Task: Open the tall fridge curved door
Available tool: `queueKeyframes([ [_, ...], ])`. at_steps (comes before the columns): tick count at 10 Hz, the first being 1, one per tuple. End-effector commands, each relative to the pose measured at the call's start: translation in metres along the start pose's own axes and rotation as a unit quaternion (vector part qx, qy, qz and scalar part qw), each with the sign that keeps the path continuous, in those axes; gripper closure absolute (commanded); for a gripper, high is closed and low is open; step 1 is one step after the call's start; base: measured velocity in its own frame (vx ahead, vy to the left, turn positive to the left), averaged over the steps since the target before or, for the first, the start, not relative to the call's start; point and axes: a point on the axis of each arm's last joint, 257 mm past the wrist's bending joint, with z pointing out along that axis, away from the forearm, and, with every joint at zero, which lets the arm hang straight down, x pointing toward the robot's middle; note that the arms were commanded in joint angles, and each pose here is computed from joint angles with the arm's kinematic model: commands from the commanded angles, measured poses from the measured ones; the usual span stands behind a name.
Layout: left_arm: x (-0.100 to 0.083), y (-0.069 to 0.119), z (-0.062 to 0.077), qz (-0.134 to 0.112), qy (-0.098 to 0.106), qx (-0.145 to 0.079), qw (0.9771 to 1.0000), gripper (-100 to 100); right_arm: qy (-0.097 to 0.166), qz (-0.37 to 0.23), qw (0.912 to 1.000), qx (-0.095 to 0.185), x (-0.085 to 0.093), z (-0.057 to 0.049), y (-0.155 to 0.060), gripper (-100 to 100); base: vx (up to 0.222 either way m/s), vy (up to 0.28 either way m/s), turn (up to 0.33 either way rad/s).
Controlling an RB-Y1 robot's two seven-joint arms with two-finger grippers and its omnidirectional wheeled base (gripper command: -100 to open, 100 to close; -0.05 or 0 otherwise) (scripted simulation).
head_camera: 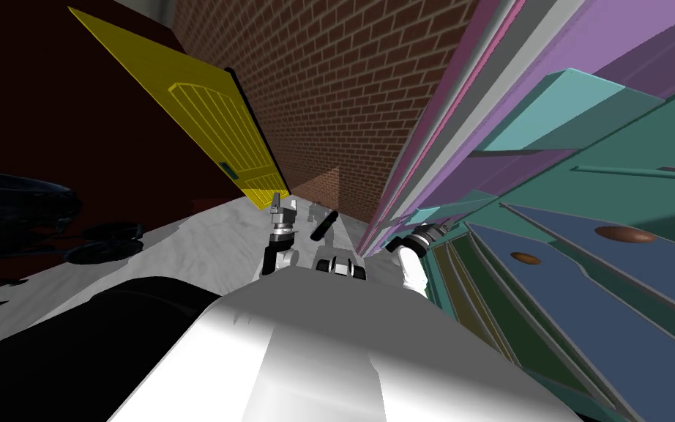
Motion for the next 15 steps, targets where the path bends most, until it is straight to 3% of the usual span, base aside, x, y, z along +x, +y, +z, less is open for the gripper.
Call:
queueKeyframes([
  [1,0.000,0.000,0.000,0.000,0.000,0.000,1.0000,0,0.014,-0.001,0.9999,0.005,0.003,0.006,-0.011,-100,0.220,0.159,-0.047],
  [9,0.000,0.000,0.000,0.000,0.000,0.000,1.0000,0,0.058,0.009,0.9983,-0.002,0.010,0.014,-0.031,-100,0.156,0.148,-0.040],
  [12,0.000,0.000,0.000,0.000,0.000,0.000,1.0000,0,0.079,0.022,0.9965,-0.017,0.012,0.011,-0.030,-100,0.162,0.122,-0.039],
  [15,0.000,0.000,0.000,0.000,0.000,0.000,1.0000,0,0.106,0.046,0.9923,-0.045,0.013,0.000,-0.019,-100,0.100,0.112,-0.024],
])
